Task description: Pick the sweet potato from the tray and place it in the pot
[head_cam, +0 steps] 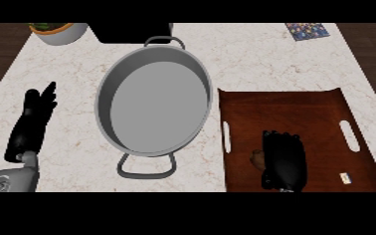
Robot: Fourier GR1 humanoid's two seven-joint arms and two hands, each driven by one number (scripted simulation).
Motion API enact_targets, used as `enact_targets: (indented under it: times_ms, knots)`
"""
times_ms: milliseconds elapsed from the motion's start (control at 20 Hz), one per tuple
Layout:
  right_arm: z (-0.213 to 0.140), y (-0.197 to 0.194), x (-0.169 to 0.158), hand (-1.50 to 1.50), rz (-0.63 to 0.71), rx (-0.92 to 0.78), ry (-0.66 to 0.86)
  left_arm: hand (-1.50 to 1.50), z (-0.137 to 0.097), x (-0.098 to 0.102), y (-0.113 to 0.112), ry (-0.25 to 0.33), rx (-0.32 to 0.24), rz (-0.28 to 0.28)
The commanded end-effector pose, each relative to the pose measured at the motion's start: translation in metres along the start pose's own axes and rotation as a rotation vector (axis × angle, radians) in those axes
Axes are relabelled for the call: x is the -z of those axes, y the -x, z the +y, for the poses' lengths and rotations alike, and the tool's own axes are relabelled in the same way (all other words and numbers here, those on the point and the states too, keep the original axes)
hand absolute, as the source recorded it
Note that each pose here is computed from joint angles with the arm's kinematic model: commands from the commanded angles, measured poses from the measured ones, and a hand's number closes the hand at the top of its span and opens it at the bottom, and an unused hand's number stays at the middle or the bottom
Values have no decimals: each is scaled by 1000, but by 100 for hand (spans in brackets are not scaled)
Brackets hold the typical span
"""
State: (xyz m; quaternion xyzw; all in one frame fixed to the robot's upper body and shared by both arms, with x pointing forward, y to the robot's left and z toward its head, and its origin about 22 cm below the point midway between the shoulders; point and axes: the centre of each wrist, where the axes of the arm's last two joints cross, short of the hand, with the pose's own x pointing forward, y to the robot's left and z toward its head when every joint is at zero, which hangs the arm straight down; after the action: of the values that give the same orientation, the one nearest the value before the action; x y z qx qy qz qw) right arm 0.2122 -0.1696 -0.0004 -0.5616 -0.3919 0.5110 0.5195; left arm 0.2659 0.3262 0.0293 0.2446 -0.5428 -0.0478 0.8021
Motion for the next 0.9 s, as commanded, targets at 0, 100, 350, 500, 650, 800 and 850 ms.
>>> enact_targets:
  times_ms: [0, 100, 350, 500, 650, 800, 850]
  knots:
    - [-23, 29, 24, 150, -209, 220, -91, 0, 4, 2, 4, 19, -9, -1]
    - [-44, 63, 52, 150, -231, 223, -29, 0, -8, 3, -5, -10, 12, 8]
    - [-90, 89, 52, 150, -262, 374, 141, 0, 11, 2, 10, -8, 12, 16]
    - [-123, 92, 45, 150, -334, 457, 305, 0, 16, -3, 7, 1, 4, 27]
    - [-153, 75, 27, 150, -439, 624, 426, 0, 14, 4, 12, -24, 5, 13]
    - [-167, 87, 14, 150, -468, 681, 540, 0, -6, -8, 20, 12, -15, 20]
    - [-184, 95, 5, 150, -497, 677, 549, 0, 15, -12, 8, 1, -14, 14]
